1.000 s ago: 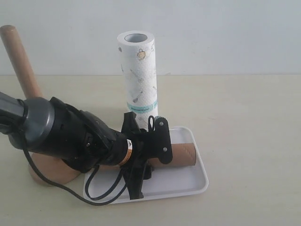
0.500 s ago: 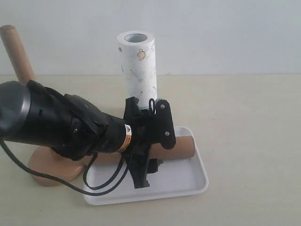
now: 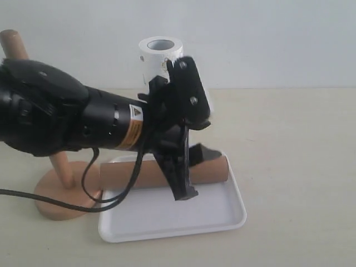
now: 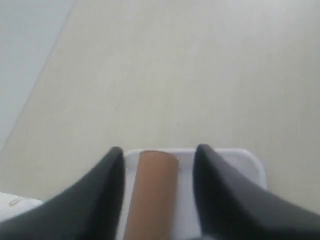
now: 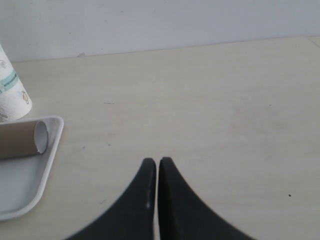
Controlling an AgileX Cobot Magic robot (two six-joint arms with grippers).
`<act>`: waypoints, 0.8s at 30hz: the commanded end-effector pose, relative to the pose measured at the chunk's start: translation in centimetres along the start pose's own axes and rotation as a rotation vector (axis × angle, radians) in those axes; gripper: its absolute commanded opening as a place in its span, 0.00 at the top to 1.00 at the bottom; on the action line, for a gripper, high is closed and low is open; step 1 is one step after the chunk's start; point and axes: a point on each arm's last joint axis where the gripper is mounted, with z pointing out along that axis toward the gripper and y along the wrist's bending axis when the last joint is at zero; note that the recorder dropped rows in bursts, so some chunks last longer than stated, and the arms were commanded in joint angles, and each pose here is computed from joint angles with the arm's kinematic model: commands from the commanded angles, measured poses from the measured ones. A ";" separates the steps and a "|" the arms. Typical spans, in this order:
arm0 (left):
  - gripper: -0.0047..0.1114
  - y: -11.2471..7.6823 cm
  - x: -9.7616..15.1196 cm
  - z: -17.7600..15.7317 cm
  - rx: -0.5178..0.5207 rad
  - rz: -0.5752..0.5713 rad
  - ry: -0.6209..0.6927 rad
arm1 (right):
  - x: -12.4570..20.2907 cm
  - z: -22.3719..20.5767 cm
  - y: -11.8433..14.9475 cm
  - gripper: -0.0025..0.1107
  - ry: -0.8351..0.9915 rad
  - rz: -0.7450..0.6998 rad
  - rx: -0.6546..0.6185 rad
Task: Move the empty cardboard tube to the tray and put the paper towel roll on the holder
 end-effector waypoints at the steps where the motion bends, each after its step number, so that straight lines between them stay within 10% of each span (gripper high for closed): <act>1: 0.92 0.7 -2.6 -3.6 -0.037 -0.140 -0.114 | -0.1 0.0 0.0 0.97 -0.015 0.000 0.001; 7: 0.92 -0.6 -4.5 -7.9 0.072 -0.189 -0.250 | -0.1 0.0 0.0 0.97 -0.015 0.000 0.001; 24: 0.92 -3.6 -2.4 -19.7 -0.100 -0.308 -0.443 | -0.1 0.0 0.0 0.97 -0.017 0.000 0.000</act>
